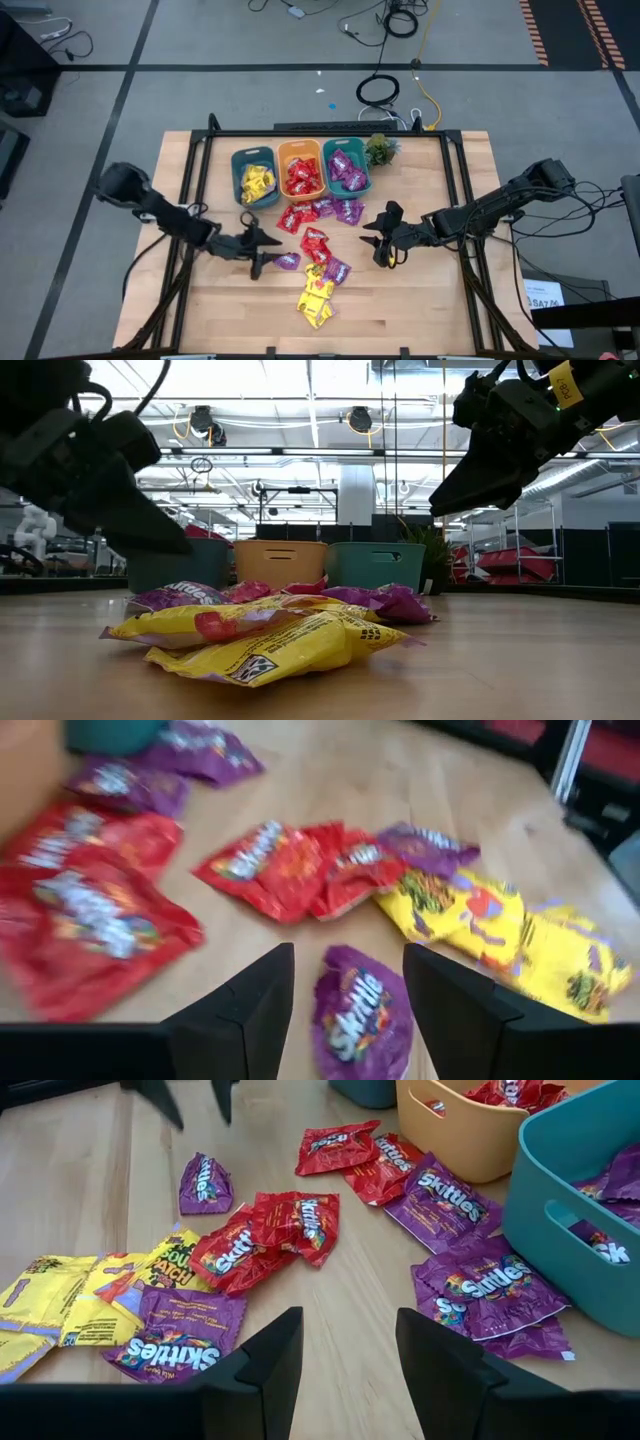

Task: Sort candy
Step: Put the purple candy into the green bin

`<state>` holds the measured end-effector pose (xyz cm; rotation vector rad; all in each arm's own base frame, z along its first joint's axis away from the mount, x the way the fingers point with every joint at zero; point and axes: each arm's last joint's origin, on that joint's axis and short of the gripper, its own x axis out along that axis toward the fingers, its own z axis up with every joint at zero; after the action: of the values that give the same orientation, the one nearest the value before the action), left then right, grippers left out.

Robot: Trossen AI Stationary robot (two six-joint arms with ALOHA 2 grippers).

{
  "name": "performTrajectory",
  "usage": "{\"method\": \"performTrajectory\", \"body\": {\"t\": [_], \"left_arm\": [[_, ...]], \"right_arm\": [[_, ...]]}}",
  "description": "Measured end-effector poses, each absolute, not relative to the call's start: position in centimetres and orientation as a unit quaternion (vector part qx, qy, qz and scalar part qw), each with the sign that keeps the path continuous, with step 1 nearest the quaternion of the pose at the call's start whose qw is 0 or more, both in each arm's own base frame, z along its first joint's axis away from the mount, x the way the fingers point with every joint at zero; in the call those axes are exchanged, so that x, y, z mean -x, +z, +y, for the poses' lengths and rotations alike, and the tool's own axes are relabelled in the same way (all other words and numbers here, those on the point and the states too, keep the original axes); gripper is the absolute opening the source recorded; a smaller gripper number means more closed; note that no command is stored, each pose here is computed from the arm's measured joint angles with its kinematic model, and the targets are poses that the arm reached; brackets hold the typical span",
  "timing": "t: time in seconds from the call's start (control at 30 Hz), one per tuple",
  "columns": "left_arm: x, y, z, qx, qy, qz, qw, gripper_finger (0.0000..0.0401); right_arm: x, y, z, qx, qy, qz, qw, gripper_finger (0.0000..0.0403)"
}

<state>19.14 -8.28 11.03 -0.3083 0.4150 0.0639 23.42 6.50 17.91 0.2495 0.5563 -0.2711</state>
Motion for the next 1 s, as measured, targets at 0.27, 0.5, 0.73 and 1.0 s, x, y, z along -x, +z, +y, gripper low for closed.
{"method": "performTrajectory", "body": {"t": [0.27, 0.5, 0.73, 1.0], "left_arm": [[-22.7, 7.9, -10.6, 0.05, 0.024, 0.274, 0.96, 0.0199], [-23.9, 5.2, -11.1, 0.039, 0.047, 0.297, 0.953, 0.0185], [-24.6, 6.8, -11.5, 0.008, 0.01, 0.275, 0.961, 0.0049], [-24.3, 12.3, -10.9, 0.042, 0.029, 0.259, 0.965, 0.0037]], "right_arm": [[-23.4, 17.9, 6.5, -0.124, -0.131, 0.273, 0.945, 0.0153], [-23.4, 18.0, 6.7, -0.142, -0.13, 0.269, 0.944, 0.0153], [-23.3, 18.0, 7.0, -0.136, -0.123, 0.27, 0.945, 0.0153], [-23.4, 18.0, 7.0, -0.136, -0.124, 0.266, 0.946, 0.0153]]}}
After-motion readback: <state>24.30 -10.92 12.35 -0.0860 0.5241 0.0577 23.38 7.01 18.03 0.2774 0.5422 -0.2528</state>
